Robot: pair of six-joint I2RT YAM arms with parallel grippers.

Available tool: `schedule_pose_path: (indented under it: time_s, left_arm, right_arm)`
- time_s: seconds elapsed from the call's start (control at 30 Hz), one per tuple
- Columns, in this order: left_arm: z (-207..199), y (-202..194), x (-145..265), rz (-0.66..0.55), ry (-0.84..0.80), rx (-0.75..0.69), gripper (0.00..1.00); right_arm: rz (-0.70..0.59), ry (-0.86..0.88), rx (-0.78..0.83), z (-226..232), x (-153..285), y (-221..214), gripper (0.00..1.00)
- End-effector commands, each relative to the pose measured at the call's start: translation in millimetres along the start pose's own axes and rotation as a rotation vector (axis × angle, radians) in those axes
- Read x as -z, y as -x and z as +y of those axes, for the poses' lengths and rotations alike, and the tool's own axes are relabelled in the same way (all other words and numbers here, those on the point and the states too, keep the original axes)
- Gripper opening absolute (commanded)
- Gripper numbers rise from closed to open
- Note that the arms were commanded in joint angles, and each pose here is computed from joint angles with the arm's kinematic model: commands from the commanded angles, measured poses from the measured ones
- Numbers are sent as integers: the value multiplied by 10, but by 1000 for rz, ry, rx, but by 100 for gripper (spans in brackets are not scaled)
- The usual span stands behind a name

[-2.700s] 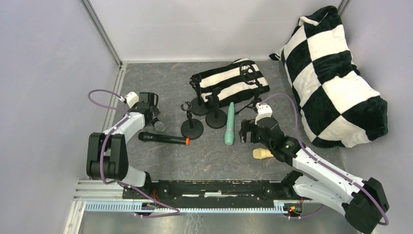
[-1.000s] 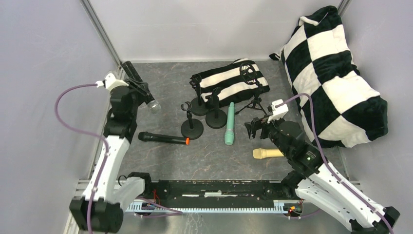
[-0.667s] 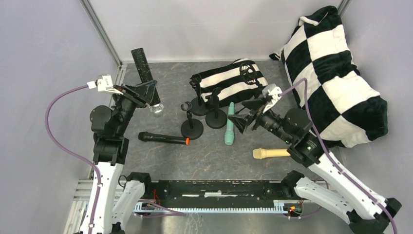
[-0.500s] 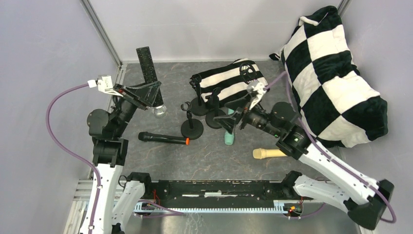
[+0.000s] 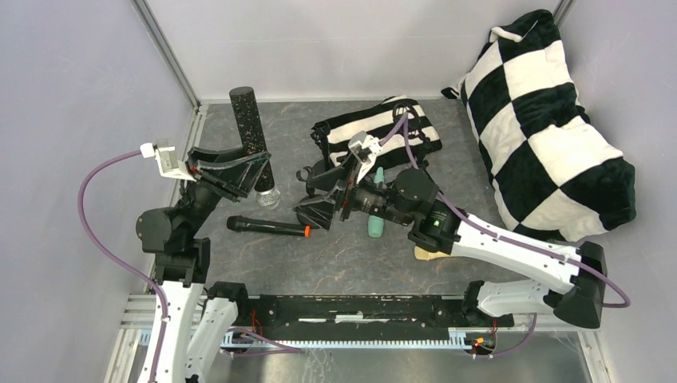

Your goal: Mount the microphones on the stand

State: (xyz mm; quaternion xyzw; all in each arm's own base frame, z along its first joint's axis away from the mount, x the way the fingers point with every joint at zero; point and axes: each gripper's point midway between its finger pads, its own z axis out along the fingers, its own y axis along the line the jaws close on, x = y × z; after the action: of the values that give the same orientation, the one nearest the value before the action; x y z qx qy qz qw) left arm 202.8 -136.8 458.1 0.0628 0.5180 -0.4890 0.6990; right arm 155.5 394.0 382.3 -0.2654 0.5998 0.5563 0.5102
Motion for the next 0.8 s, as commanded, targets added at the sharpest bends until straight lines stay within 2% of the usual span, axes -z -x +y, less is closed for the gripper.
schedule_pose_path:
  time_s: [0.0,0.23,0.77]
  left_arm:
    - [-352,84,75,-17,-129,-11,2]
    - [-361,-40,132,-7,-171,47,2]
    - [-319,-199,160,43,-184,59,2]
  right_arm:
    - [-132,21,-41,151,-178,391,89]
    - [-139,85,-41,302,-386,443,87]
    - [-86,154,3,377,-798,246,67]
